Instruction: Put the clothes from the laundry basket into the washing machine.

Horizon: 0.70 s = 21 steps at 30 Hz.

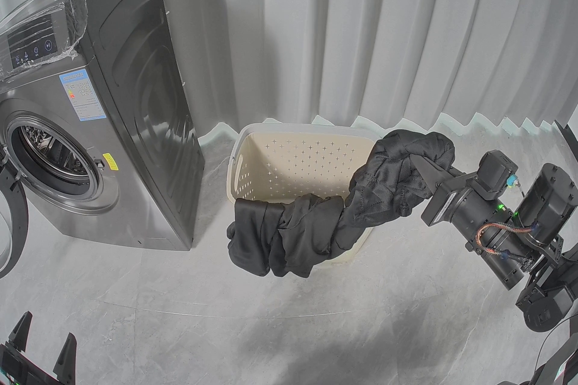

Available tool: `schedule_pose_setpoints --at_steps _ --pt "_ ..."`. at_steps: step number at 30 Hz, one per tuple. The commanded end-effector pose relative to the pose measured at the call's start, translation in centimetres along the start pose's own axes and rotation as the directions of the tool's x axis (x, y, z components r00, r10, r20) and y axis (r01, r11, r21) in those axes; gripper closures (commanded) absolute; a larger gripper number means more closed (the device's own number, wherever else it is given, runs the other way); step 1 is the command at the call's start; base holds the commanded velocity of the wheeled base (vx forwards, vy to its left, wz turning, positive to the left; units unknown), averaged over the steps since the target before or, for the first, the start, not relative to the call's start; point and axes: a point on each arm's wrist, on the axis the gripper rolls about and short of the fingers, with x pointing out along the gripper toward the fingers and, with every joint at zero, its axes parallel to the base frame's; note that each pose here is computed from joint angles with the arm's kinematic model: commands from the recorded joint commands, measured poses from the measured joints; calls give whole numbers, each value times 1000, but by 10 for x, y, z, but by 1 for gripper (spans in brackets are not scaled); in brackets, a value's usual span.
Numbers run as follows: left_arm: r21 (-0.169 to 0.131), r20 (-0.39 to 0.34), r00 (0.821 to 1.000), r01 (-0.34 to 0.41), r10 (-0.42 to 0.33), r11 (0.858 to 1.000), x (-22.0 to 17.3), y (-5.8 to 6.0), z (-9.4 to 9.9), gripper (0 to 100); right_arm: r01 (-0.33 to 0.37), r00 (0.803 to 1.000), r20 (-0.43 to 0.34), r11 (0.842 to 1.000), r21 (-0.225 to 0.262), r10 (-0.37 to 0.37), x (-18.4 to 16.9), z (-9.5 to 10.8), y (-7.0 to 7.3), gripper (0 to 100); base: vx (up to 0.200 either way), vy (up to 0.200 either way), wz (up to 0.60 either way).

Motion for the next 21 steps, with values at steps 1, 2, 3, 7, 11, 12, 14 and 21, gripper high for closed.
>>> schedule_pose_setpoints --at_steps 1,2,3,7,11,12,14,21 --pt "0 0 1000 0 0 1000 0 0 -5 0 -6 1000 -1 1000 2 6 0 0 2 100 0 200 0" --pt "0 0 1000 0 0 1000 0 0 -5 0 -11 1000 -2 1000 4 11 0 -1 3 100 0 200 0" --pt "0 0 1000 0 0 1000 0 0 -5 0 -14 1000 -2 1000 5 14 0 -1 4 100 0 200 0" --pt "0 0 1000 0 0 1000 0 0 -5 0 -17 1000 -22 1000 14 18 3 -8 5 100 0 200 0" --pt "-1 0 1000 0 0 1000 0 0 -5 0 -35 999 -16 999 20 35 2 -7 10 100 0 200 0" --pt "-1 0 1000 0 0 1000 0 0 -5 0 -40 999 -1 999 24 40 2 -5 11 100 0 200 0" --pt "-1 0 1000 0 0 1000 0 0 -5 0 -44 999 1 999 24 44 0 -4 11 100 0 200 0" --pt "2 0 1000 0 0 1000 0 0 -5 0 -66 998 2 997 29 66 -1 -4 16 100 0 200 0"
